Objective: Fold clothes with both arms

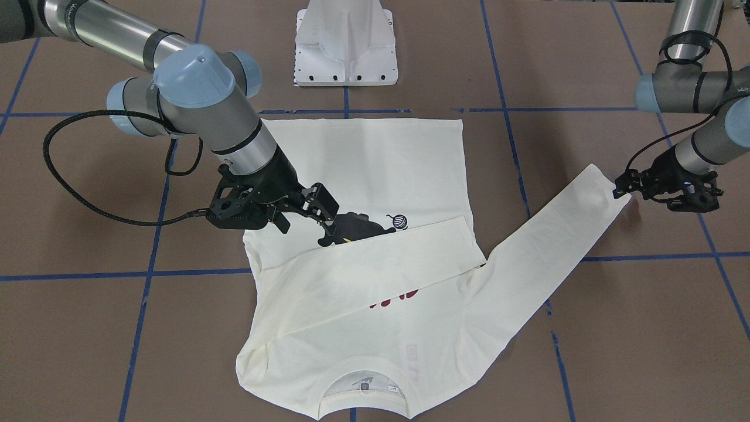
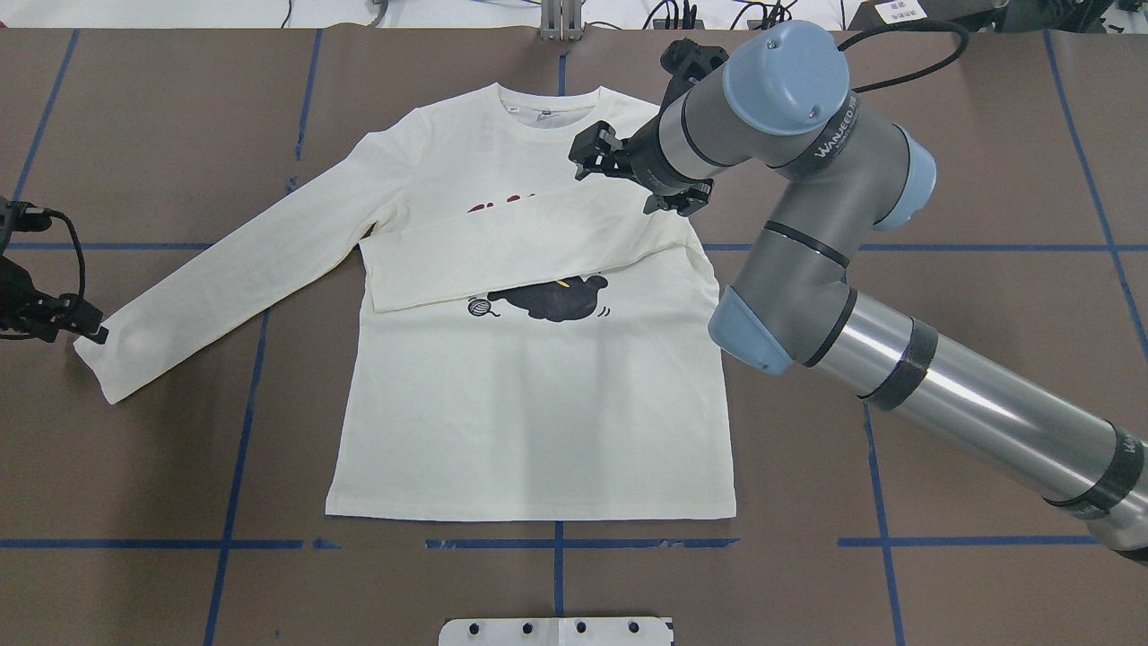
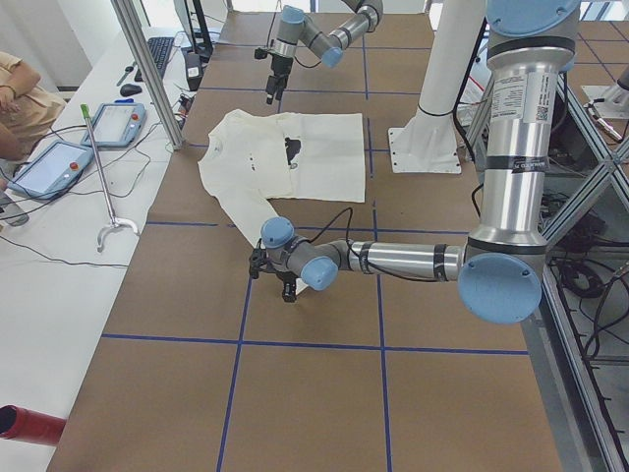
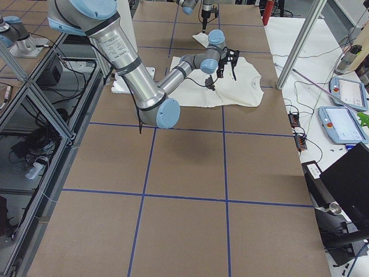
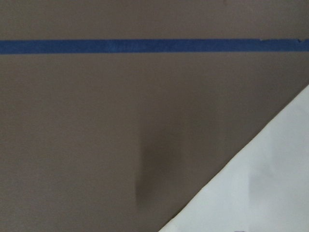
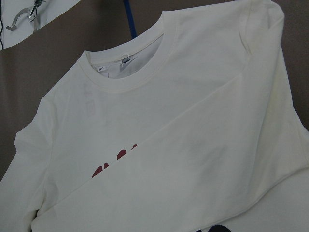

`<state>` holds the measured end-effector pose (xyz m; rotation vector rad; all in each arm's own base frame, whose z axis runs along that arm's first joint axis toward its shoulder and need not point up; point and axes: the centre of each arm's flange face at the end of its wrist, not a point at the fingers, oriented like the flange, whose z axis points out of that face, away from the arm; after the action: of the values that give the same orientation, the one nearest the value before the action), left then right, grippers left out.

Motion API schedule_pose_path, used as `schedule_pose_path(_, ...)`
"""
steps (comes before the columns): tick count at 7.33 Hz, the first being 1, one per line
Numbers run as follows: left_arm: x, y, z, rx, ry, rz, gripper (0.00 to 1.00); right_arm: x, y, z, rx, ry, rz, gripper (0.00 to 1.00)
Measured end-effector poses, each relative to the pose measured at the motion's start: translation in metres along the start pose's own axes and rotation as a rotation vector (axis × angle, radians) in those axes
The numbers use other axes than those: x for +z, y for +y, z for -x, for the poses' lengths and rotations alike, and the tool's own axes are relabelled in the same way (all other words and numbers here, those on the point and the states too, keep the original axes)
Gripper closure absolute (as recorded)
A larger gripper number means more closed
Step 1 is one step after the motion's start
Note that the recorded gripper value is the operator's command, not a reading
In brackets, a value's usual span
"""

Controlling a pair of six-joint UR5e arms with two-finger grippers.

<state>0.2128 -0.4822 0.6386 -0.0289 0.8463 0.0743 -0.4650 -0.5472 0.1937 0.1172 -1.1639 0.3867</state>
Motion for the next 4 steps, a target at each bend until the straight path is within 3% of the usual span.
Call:
schedule_pose_path(1, 0.0016, 0.0005, -0.0013, 0.002, -0.002, 0.002, 1.0, -0.0003, 0.0004, 0.0003, -0.001, -0.001, -0.001, 0.0)
schedule_pose_path(4, 0.0012, 0.0002, -0.0046, -0.004, -0.009, -0.004, 1.0, -0.006, 0.0023, 0.0035, -0.004, -0.011, 0.0, 0.0)
